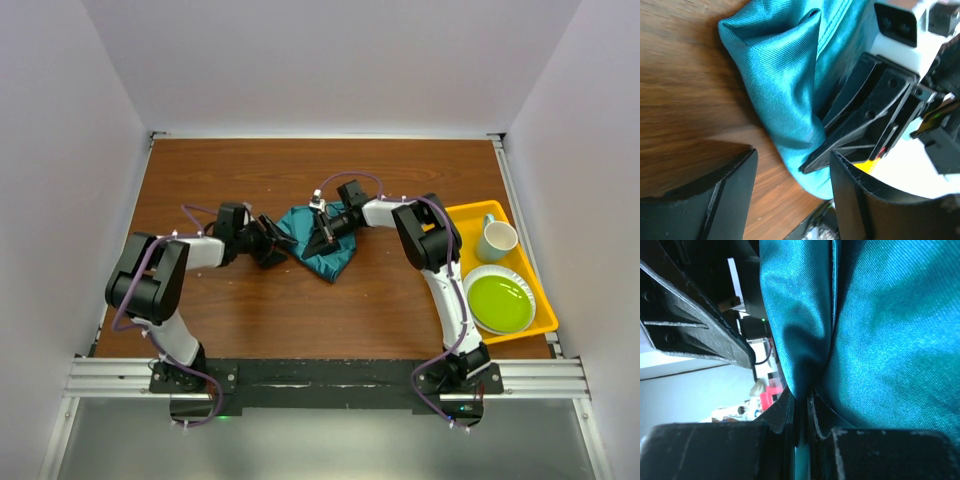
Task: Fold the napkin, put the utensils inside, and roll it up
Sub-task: Roll the napkin with the utensil
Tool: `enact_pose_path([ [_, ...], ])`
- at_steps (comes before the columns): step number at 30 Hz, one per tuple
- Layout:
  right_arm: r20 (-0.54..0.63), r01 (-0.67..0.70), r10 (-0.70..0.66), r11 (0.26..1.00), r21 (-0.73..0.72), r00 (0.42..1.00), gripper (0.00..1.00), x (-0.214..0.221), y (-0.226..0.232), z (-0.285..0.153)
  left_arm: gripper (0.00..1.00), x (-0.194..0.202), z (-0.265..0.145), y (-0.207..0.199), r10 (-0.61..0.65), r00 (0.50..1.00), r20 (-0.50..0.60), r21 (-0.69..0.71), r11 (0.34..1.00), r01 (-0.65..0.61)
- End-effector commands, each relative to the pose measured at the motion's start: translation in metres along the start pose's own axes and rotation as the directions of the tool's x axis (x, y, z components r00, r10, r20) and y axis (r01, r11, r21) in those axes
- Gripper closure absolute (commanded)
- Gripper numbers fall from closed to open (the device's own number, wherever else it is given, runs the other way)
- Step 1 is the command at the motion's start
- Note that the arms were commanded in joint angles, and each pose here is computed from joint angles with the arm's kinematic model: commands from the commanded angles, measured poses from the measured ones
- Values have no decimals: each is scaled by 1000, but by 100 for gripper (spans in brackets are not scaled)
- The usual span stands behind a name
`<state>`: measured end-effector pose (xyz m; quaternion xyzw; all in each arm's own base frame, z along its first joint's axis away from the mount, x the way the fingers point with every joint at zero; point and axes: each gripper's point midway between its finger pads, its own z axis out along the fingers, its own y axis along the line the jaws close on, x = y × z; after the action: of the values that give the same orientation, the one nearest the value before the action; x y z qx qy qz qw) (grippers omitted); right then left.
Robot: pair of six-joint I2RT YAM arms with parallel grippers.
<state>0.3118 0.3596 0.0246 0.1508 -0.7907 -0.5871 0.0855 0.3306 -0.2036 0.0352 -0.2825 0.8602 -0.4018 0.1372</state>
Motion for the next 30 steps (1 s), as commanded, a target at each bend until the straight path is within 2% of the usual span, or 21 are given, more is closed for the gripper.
enact_pose_path([
  [1, 1, -70, 70, 996, 52, 998, 100, 8, -39, 8, 35, -4, 14, 22, -116, 991, 58, -104, 987, 122],
  [7, 0, -56, 56, 998, 31, 998, 100, 6, -31, 7, 36, -9, 27, 32, -188, 976, 105, -139, 970, 202],
  [10, -12, -55, 55, 998, 22, 998, 100, 8, -31, 8, 41, -11, 32, 39, -215, 969, 124, -151, 961, 232],
  [16, -25, -51, 51, 999, 9, 998, 100, 8, -30, 8, 59, -12, 36, 55, -202, 969, 144, -190, 955, 228],
  [19, -41, -46, 47, 999, 16, 998, 100, 10, -31, 7, 78, -15, 35, 56, -185, 969, 161, -188, 959, 214],
  [24, -61, -30, 33, 998, 55, 998, 100, 11, -32, 4, 99, -16, 33, 57, -146, 977, 157, -220, 959, 178],
  [26, -74, -23, 32, 993, 116, 997, 96, 14, -34, 0, 100, -18, 31, 54, -139, 977, 160, -225, 959, 174],
  [28, -74, -9, 19, 990, 138, 997, 87, 13, -24, -6, 100, -18, 31, 48, -136, 979, 154, -216, 962, 168],
  [29, -65, 7, 5, 985, 175, 998, 80, 11, -22, -9, 100, -15, 30, 50, -146, 979, 143, -231, 957, 176],
  [30, -59, 25, -13, 977, 213, 998, 69, 9, -20, -12, 100, -15, 29, 47, -146, 980, 139, -235, 956, 175],
])
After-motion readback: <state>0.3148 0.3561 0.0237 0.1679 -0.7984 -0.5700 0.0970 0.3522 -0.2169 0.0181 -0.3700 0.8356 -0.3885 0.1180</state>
